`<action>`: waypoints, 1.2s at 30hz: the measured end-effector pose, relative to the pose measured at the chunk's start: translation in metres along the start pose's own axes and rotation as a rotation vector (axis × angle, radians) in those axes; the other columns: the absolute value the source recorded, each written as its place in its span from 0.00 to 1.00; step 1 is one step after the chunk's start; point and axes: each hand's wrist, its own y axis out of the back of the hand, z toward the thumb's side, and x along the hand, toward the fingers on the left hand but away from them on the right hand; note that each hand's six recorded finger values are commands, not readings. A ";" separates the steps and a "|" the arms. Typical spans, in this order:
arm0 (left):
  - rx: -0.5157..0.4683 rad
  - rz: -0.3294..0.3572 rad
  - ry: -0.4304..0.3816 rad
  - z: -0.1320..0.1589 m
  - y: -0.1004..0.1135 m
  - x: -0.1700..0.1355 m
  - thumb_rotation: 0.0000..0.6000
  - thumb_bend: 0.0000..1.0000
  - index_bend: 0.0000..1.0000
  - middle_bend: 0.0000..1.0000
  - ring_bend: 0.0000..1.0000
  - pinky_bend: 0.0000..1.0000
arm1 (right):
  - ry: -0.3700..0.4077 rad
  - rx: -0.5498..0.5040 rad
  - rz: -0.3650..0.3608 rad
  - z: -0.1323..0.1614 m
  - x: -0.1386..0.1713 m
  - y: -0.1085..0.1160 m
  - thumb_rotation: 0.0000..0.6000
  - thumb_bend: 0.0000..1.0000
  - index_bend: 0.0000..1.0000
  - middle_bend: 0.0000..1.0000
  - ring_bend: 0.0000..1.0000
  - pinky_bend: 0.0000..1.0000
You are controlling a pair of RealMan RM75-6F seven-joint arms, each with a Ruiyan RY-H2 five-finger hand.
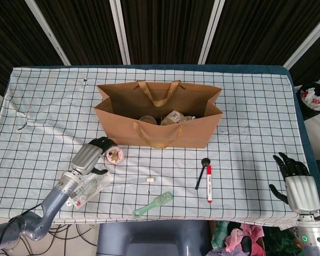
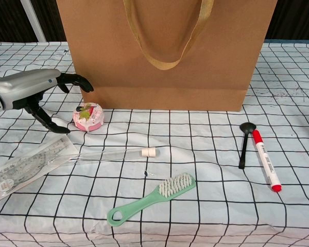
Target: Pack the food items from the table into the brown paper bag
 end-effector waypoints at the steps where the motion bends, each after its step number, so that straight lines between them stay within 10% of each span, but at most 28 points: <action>1: 0.004 -0.002 -0.001 0.001 0.000 0.001 1.00 0.12 0.22 0.21 0.11 0.23 | 0.000 0.001 0.001 0.000 0.000 0.000 1.00 0.17 0.14 0.13 0.18 0.22; 36: 0.120 -0.058 0.021 0.007 -0.025 0.026 1.00 0.13 0.23 0.31 0.21 0.23 | -0.019 -0.014 -0.017 -0.002 -0.002 0.004 1.00 0.19 0.14 0.13 0.19 0.22</action>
